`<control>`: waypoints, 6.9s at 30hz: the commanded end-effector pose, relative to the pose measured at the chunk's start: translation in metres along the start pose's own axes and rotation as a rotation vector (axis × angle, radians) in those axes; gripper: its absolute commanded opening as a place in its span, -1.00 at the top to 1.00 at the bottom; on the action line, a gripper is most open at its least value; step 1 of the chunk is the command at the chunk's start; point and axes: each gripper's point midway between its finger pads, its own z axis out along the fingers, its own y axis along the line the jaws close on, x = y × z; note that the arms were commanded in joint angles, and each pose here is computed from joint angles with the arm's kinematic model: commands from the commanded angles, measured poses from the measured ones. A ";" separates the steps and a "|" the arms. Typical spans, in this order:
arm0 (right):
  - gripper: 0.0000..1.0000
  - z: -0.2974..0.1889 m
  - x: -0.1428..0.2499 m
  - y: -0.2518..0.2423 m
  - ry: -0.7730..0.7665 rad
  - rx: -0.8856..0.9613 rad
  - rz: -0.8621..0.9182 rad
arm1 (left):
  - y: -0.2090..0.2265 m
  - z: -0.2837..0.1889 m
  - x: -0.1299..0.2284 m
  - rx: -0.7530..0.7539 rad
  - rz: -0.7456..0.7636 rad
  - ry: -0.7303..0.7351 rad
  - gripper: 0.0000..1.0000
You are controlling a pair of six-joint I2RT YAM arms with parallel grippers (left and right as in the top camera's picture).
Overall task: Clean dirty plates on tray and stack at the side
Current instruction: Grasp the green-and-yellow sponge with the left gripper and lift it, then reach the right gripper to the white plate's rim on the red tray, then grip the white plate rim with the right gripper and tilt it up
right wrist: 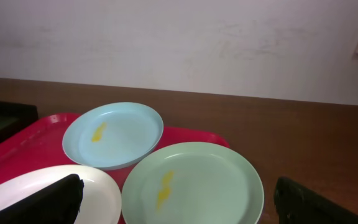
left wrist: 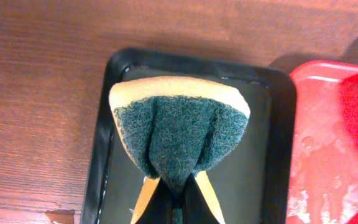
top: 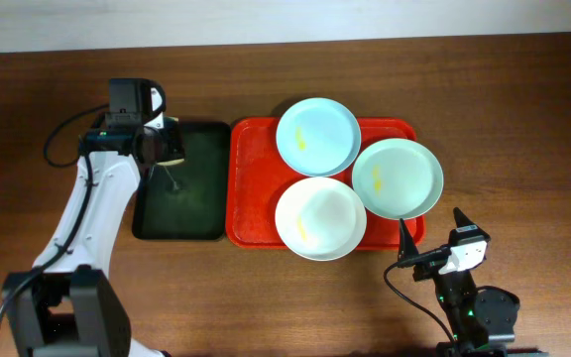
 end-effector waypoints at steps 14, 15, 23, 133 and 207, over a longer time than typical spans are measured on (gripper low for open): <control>-0.97 0.000 0.003 0.000 0.006 0.003 -0.005 | -0.002 0.027 0.017 0.015 0.024 0.077 1.00; -0.97 0.000 0.003 0.000 0.006 0.003 -0.005 | -0.002 0.027 0.017 0.014 0.024 0.077 1.00; -0.97 0.000 0.003 0.000 0.006 0.003 -0.006 | -0.002 0.027 0.017 0.015 0.024 0.077 1.00; 0.54 -0.001 0.009 0.031 1.374 -0.007 0.501 | -0.003 0.029 0.020 0.014 0.025 0.087 1.00; 0.01 0.049 0.119 0.149 1.551 -0.275 0.549 | -0.002 0.040 0.025 0.012 0.025 0.110 1.00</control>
